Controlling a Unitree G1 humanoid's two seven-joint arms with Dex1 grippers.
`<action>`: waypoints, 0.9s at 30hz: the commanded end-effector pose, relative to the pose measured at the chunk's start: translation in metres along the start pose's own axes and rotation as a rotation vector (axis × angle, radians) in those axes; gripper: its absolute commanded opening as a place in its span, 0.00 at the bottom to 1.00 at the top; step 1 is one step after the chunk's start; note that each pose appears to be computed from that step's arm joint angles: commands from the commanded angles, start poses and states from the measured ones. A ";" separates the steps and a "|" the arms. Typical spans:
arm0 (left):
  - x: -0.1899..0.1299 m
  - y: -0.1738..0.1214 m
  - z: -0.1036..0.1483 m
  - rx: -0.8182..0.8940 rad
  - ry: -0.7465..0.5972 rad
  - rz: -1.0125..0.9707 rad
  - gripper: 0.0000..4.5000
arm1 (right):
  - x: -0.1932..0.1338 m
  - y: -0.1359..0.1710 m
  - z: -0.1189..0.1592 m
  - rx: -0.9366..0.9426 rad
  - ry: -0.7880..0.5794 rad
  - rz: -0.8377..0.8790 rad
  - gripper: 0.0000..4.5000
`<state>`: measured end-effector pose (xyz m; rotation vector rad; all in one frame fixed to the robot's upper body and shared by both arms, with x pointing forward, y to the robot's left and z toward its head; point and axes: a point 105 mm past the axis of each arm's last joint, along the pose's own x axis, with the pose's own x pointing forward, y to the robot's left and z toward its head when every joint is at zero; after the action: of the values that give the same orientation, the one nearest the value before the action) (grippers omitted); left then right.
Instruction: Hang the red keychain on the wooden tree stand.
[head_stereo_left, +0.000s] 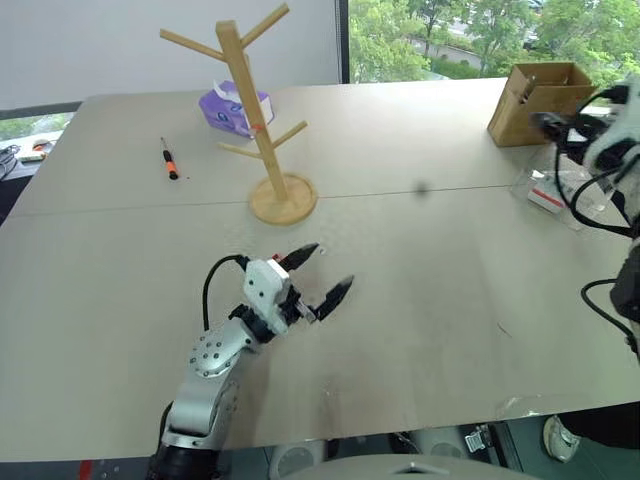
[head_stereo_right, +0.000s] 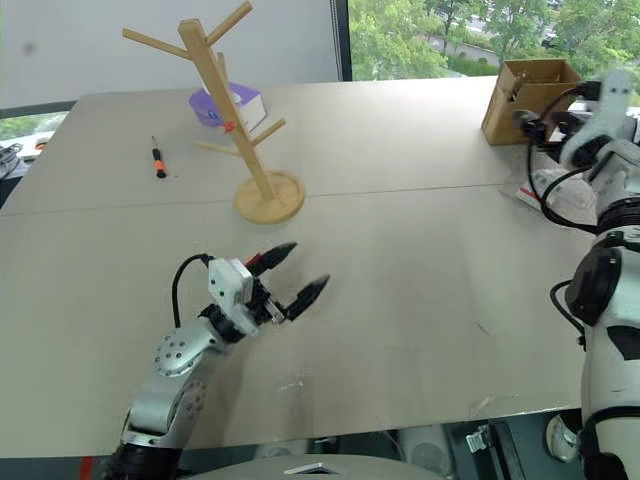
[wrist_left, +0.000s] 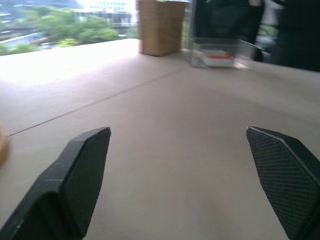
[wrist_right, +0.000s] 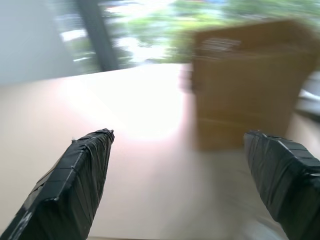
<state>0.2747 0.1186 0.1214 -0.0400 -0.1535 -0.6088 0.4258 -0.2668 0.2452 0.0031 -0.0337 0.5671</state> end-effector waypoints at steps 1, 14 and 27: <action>-0.002 0.015 0.014 -0.011 0.029 0.212 1.00 | -0.013 0.053 -0.012 -0.171 -0.018 0.376 0.99; -0.014 0.048 0.009 -0.225 0.333 0.658 1.00 | -0.081 0.187 -0.108 -0.356 0.026 0.920 0.99; -0.034 0.030 0.006 -0.177 0.506 0.655 1.00 | -0.080 0.182 -0.115 -0.394 -0.026 0.905 0.99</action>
<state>0.2683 0.1650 0.1131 -0.1191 0.4279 0.0454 0.2651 -0.1555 0.1196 -0.3890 -0.1366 1.4384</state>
